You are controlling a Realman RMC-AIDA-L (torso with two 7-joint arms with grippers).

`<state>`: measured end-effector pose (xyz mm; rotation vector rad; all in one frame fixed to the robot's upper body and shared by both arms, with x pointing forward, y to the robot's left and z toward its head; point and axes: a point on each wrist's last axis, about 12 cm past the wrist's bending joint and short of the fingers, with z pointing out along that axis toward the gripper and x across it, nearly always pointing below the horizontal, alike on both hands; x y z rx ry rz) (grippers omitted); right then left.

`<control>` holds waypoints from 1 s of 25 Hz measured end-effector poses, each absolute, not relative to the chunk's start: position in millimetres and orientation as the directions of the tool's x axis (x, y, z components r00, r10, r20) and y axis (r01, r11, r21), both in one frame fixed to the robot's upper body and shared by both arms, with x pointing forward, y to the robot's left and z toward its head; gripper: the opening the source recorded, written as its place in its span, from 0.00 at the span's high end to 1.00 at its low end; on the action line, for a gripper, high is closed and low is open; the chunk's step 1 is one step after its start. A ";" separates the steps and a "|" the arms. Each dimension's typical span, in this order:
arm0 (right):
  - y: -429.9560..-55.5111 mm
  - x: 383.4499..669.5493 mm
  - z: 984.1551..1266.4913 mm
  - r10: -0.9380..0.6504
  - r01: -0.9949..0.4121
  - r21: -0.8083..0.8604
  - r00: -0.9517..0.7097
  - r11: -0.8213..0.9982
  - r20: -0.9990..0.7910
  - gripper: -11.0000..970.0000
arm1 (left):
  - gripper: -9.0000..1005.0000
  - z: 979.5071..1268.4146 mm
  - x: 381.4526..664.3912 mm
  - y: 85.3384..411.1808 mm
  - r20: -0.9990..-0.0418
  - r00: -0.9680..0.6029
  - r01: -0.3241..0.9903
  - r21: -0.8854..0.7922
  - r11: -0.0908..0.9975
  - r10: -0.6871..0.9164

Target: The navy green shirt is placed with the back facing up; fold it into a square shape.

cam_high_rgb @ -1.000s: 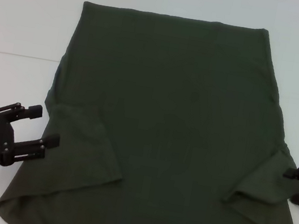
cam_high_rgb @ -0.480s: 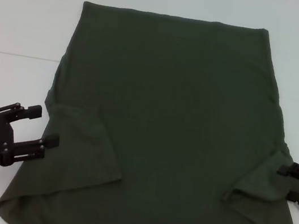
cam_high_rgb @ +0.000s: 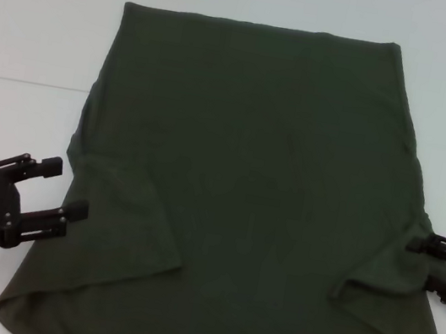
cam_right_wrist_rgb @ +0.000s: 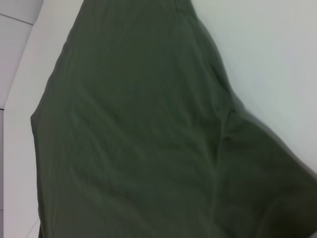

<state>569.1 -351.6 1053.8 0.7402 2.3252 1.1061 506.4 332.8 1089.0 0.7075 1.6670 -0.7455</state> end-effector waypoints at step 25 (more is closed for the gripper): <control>-317.0 598.3 1066.3 0.589 0.192 0.803 -0.775 0.564 -0.228 0.19 | 0.18 1088.7 505.3 333.3 -0.978 -0.200 0.775 -0.117 0.621 0.066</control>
